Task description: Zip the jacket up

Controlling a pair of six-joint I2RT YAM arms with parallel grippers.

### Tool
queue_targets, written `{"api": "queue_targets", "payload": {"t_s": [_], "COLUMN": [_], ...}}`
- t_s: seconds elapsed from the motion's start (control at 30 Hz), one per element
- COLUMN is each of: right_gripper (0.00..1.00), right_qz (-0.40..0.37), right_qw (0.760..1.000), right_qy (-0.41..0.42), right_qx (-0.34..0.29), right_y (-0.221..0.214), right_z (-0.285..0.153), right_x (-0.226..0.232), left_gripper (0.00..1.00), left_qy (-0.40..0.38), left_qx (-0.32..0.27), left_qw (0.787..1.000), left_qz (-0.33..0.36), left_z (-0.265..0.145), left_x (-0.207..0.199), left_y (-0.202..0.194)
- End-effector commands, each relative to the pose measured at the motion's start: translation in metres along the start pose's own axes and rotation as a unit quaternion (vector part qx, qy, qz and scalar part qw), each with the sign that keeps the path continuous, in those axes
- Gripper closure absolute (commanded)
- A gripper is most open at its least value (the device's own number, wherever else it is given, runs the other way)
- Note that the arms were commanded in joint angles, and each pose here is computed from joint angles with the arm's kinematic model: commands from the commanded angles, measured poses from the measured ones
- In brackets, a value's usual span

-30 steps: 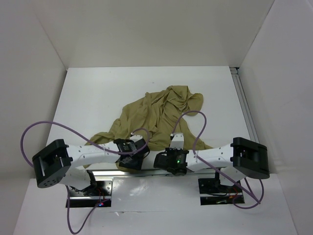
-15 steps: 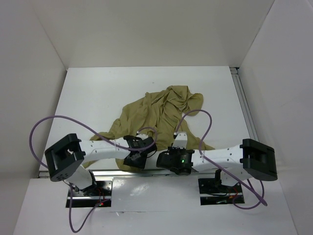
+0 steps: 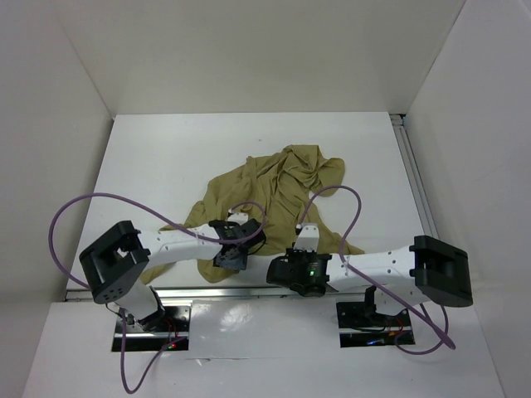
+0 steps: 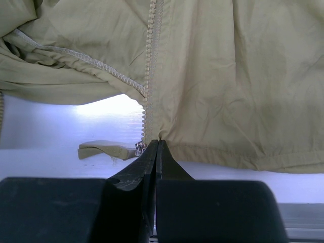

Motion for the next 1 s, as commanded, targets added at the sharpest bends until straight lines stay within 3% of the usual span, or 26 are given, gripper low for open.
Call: {"api": "queue_targets", "payload": {"t_s": [0.0,0.03,0.07,0.27,0.37,0.4,0.63,0.73,0.83,0.97], "right_gripper": [1.0,1.0,1.0,1.0,1.0,1.0,1.0,1.0,1.0,1.0], "right_qz": [0.012,0.012,0.009,0.009,0.005,0.005,0.005,0.005,-0.005,-0.018], "right_qw": [1.0,1.0,1.0,1.0,1.0,1.0,1.0,1.0,0.997,0.981], "right_qy": [-0.008,-0.008,-0.011,-0.011,-0.014,-0.014,-0.014,0.004,0.063,0.167], "right_qx": [-0.022,-0.022,-0.021,-0.021,-0.02,-0.02,-0.02,-0.026,-0.045,-0.095], "right_y": [0.008,0.008,0.006,0.006,0.004,0.004,0.002,0.006,0.014,0.034], "right_z": [-0.003,-0.003,-0.002,-0.002,-0.001,-0.001,0.0,-0.001,-0.011,-0.031], "right_x": [-0.008,-0.008,-0.011,-0.011,-0.011,-0.011,-0.013,-0.007,0.01,0.036], "left_gripper": [0.44,0.61,0.66,0.71,0.97,1.0,1.0,1.0,1.0,1.0], "left_qy": [0.02,0.025,0.015,0.009,0.005,0.004,-0.027,-0.101,-0.184,-0.293], "left_qx": [-0.005,-0.002,-0.001,0.006,0.009,0.008,-0.017,-0.073,-0.132,-0.227], "left_qw": [1.0,1.0,1.0,1.0,1.0,1.0,0.999,0.992,0.973,0.928], "left_qz": [0.009,0.006,0.011,0.011,0.01,0.01,0.004,0.025,0.033,0.024], "left_z": [0.01,0.012,0.012,0.014,0.018,0.017,0.003,-0.029,-0.059,-0.113], "left_x": [0.008,0.012,0.008,0.006,0.006,0.007,0.003,-0.017,-0.032,-0.031], "left_y": [0.002,0.002,0.002,0.0,-0.004,-0.005,0.004,0.01,0.017,0.037]}}
Point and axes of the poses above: each gripper's point midway between its finger pads, its own z axis out along the fingers, its own x axis along the line the jaws close on, y = z × x, the point moved 3 cm from there along -z, back along the fingers, and after that the axes turned 2 degrees about -z, right-handed, at the moved point
